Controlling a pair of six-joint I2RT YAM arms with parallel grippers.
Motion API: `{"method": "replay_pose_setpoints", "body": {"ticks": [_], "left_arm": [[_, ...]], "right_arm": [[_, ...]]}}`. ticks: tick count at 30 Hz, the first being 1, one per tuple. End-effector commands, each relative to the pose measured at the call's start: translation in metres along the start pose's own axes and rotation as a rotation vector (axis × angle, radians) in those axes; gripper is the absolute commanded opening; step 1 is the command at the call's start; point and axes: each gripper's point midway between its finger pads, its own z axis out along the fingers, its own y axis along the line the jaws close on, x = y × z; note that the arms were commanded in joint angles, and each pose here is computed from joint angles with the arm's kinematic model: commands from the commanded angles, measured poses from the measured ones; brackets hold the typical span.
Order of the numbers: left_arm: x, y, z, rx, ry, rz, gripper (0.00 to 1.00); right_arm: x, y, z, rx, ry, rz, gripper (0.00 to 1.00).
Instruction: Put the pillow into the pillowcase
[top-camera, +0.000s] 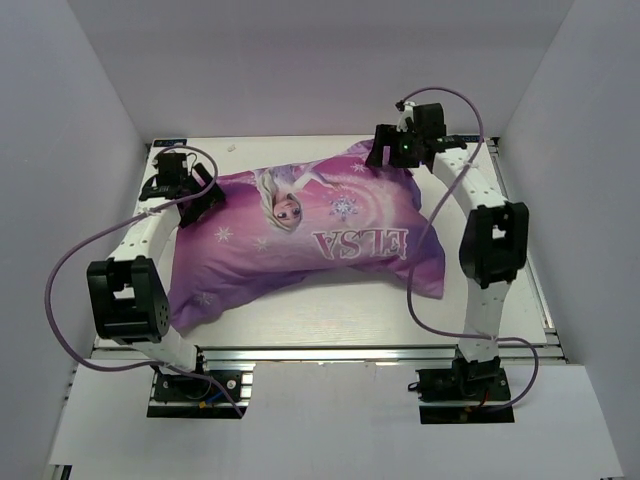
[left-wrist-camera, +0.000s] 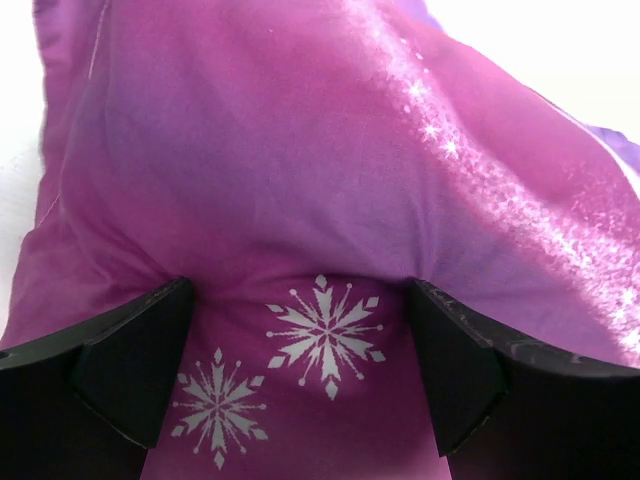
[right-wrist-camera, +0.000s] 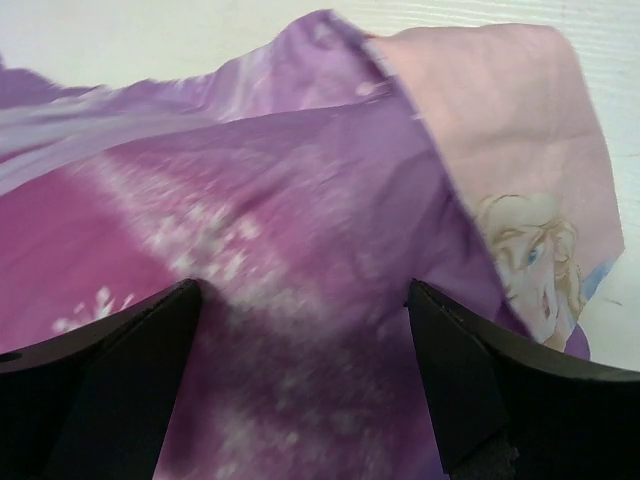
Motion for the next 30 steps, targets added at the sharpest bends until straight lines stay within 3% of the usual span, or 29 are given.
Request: {"method": "replay_pose_setpoints", "body": {"ticks": [1, 6, 10, 14, 15, 19, 20, 21, 23, 24, 25, 26, 27, 30], "left_arm": [[0.01, 0.014, 0.008, -0.059, 0.037, 0.024, 0.98], [0.02, 0.034, 0.021, -0.155, 0.077, 0.052, 0.98], [0.02, 0.035, 0.024, -0.164, 0.083, 0.057, 0.98], [0.01, 0.03, 0.018, -0.154, 0.057, 0.069, 0.98], [0.002, 0.028, 0.011, -0.155, 0.03, 0.069, 0.98], [-0.029, 0.015, -0.016, -0.127, -0.07, 0.074, 0.98], [-0.038, 0.012, -0.024, -0.124, -0.1, 0.072, 0.98], [-0.048, 0.008, -0.032, -0.121, -0.128, 0.069, 0.98], [-0.077, -0.004, -0.062, -0.104, -0.22, 0.054, 0.98], [-0.085, -0.008, -0.072, -0.094, -0.246, 0.049, 0.98], [-0.091, -0.01, -0.084, -0.088, -0.27, 0.041, 0.98], [-0.101, -0.015, -0.106, -0.065, -0.316, 0.031, 0.98], [-0.105, -0.015, -0.117, -0.06, -0.339, 0.017, 0.98], [-0.109, -0.007, -0.16, -0.076, -0.412, -0.02, 0.98]], "right_arm": [[-0.028, -0.016, 0.026, 0.076, -0.105, 0.113, 0.89], [-0.047, -0.046, 0.069, 0.152, -0.214, 0.164, 0.89], [-0.122, -0.093, 0.089, 0.272, -0.498, 0.224, 0.89], [-0.176, -0.118, 0.054, 0.342, -0.715, 0.225, 0.89], [-0.2, -0.119, 0.019, 0.37, -0.807, 0.213, 0.89], [-0.215, -0.11, -0.041, 0.385, -0.773, 0.11, 0.89], [-0.196, -0.111, -0.041, 0.405, -0.689, 0.051, 0.89], [-0.213, -0.085, -0.082, 0.366, -0.73, -0.003, 0.89], [-0.166, -0.081, -0.084, 0.361, -0.592, -0.023, 0.89], [-0.171, -0.055, -0.126, 0.321, -0.621, -0.069, 0.89], [-0.157, -0.049, -0.134, 0.313, -0.593, -0.071, 0.89], [-0.116, -0.055, -0.127, 0.321, -0.489, -0.037, 0.89], [-0.113, -0.038, -0.16, 0.304, -0.515, -0.031, 0.89], [-0.054, -0.024, -0.186, 0.284, -0.426, 0.01, 0.89]]}}
